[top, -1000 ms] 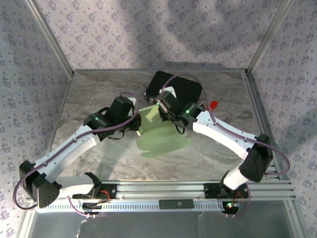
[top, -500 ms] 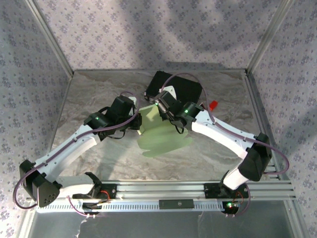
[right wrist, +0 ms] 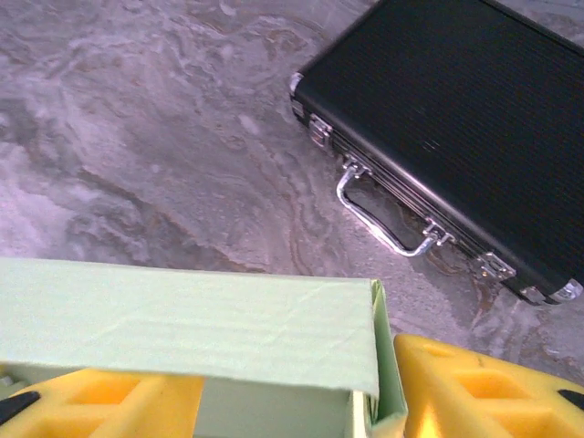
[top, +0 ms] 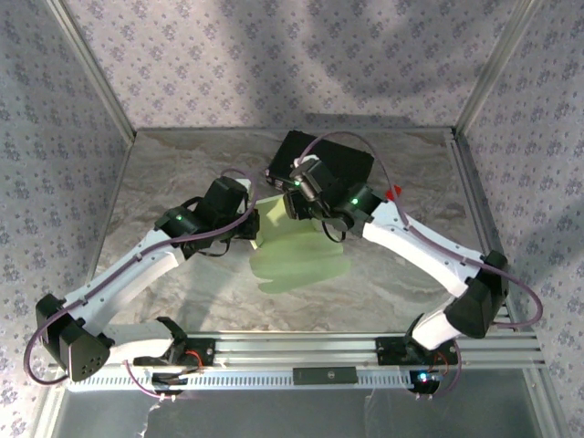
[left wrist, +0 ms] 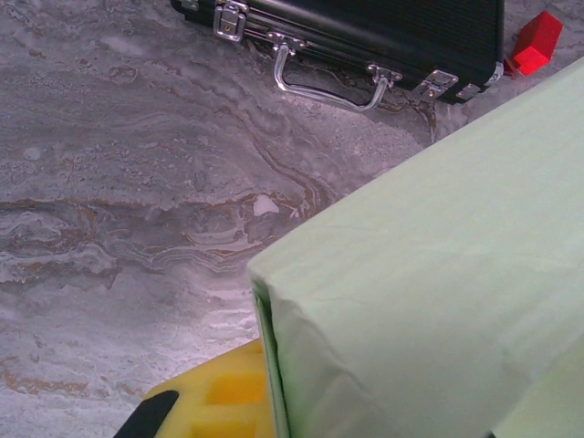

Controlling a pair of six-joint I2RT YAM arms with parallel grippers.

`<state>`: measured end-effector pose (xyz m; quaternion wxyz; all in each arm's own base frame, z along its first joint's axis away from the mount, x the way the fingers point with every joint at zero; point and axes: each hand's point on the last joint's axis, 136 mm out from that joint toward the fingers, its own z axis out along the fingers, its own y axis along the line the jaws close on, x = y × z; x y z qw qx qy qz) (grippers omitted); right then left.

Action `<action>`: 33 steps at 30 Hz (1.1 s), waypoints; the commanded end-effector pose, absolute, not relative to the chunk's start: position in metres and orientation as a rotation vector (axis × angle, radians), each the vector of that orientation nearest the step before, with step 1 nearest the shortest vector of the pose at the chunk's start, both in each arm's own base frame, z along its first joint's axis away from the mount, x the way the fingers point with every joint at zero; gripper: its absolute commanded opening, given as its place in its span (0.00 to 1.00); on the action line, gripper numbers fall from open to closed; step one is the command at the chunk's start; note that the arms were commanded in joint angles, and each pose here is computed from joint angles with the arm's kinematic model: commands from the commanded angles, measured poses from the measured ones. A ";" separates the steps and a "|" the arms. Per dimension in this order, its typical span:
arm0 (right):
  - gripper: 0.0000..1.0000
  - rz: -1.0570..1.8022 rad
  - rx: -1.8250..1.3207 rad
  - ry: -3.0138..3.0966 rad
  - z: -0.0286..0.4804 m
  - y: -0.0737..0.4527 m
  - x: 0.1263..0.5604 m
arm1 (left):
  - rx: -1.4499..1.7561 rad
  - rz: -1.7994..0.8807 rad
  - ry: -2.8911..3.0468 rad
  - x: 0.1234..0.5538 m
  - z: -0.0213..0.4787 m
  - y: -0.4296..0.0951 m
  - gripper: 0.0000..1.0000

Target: Fold the paper box

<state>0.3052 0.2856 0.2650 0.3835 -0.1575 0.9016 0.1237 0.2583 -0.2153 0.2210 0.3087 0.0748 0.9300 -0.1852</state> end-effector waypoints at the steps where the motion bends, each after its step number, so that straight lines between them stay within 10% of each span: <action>1: 0.60 0.414 -0.413 2.264 0.294 0.282 0.296 | 0.208 -0.517 2.432 0.260 0.236 -0.221 0.00; 19: 0.39 1.185 -0.621 2.133 0.275 0.246 0.280 | 0.272 -0.643 2.458 0.256 0.239 -0.217 0.00; 33: 0.41 1.249 -0.664 2.133 0.267 0.252 0.289 | 0.284 -0.662 2.456 0.257 0.240 -0.219 0.00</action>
